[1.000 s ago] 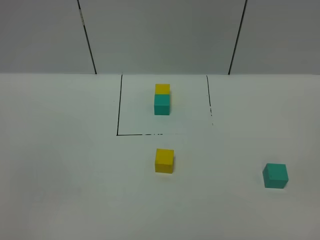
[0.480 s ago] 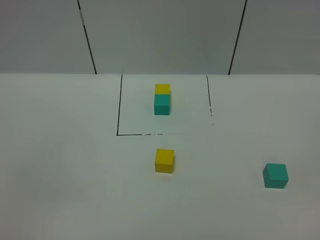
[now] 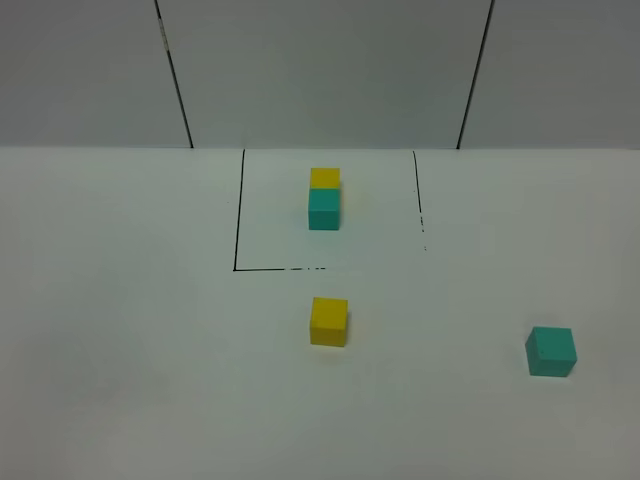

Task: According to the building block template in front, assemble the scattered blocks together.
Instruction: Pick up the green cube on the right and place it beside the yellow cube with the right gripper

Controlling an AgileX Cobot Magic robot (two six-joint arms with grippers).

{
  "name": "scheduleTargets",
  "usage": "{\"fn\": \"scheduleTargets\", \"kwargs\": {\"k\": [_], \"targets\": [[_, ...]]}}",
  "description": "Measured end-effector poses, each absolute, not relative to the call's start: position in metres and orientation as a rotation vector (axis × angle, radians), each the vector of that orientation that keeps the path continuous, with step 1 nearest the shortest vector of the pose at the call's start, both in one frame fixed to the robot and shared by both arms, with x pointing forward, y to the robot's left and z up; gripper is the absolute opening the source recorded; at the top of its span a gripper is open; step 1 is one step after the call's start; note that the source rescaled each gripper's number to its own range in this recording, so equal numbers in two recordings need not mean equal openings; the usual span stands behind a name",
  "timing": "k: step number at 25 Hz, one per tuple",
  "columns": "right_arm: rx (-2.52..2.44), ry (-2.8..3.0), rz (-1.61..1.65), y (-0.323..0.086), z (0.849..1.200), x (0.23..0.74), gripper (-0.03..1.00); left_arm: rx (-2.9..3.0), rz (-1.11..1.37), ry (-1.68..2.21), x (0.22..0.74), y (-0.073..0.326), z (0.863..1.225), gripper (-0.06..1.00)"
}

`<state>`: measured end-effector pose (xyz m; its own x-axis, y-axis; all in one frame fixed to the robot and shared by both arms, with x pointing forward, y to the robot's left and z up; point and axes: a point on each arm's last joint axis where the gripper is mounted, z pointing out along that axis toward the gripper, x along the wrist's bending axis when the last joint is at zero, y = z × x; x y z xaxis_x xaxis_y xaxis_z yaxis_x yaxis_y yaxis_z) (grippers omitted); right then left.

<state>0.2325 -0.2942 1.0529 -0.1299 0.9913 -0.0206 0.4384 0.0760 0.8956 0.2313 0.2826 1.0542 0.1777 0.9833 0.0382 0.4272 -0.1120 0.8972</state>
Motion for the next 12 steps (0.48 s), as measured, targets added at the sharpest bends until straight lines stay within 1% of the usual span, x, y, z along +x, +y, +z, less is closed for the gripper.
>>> {"fn": "scheduleTargets", "kwargs": {"k": [12], "targets": [[1.438,1.661,1.009,-0.2942,1.0529,0.2325,1.0,1.667,0.891,1.359,0.2313,0.2826,1.0542,0.91]]}}
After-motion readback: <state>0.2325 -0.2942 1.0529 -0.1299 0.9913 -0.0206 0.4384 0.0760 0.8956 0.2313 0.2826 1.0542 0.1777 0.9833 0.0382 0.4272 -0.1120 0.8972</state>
